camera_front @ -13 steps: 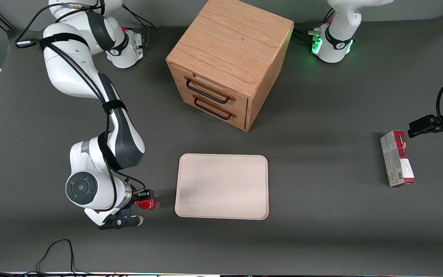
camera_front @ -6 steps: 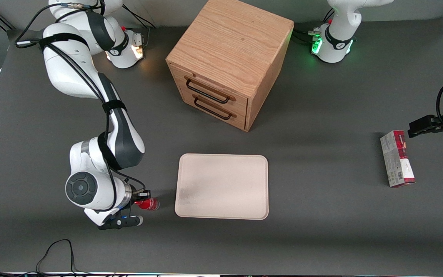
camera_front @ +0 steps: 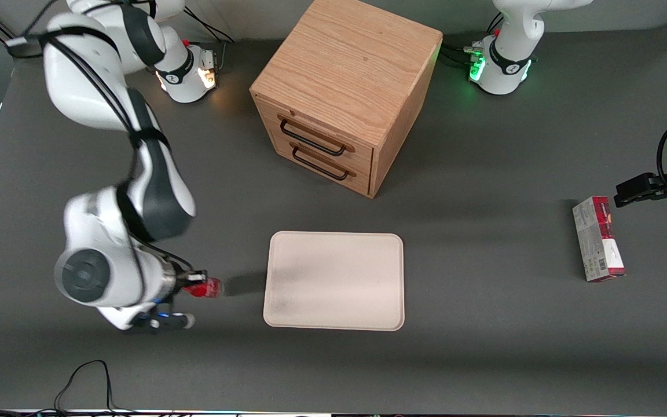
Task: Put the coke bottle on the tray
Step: 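Lift the bottle up with the right gripper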
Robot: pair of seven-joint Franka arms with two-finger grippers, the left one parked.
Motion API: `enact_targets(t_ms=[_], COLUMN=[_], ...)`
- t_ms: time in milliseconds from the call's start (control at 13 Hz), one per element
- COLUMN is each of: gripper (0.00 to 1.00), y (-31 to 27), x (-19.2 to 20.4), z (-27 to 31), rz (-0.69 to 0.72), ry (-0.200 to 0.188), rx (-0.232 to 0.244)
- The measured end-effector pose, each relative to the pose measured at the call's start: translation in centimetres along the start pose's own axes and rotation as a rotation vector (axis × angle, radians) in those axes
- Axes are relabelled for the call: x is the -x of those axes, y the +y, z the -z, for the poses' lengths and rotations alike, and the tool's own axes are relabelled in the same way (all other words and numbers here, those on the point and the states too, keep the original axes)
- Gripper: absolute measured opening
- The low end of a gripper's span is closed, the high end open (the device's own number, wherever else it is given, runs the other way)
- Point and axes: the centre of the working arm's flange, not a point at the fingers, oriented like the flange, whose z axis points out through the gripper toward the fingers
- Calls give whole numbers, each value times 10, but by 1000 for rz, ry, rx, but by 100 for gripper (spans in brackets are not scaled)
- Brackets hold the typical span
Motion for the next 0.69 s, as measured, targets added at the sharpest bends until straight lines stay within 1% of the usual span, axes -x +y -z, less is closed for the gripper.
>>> enact_targets(t_ms=[154, 308, 385, 538, 615, 692], gripper=[31, 31, 31, 31, 31, 31], y=[8, 14, 15, 8, -1, -14], x=[32, 61, 70, 73, 69, 62], z=[62, 102, 113, 114, 107, 97], rz=[-2, -2, 0, -4, -30, -57], ry=[7, -9, -15, -17, -11, 10], rx=[-12, -10, -11, -17, -24, -34])
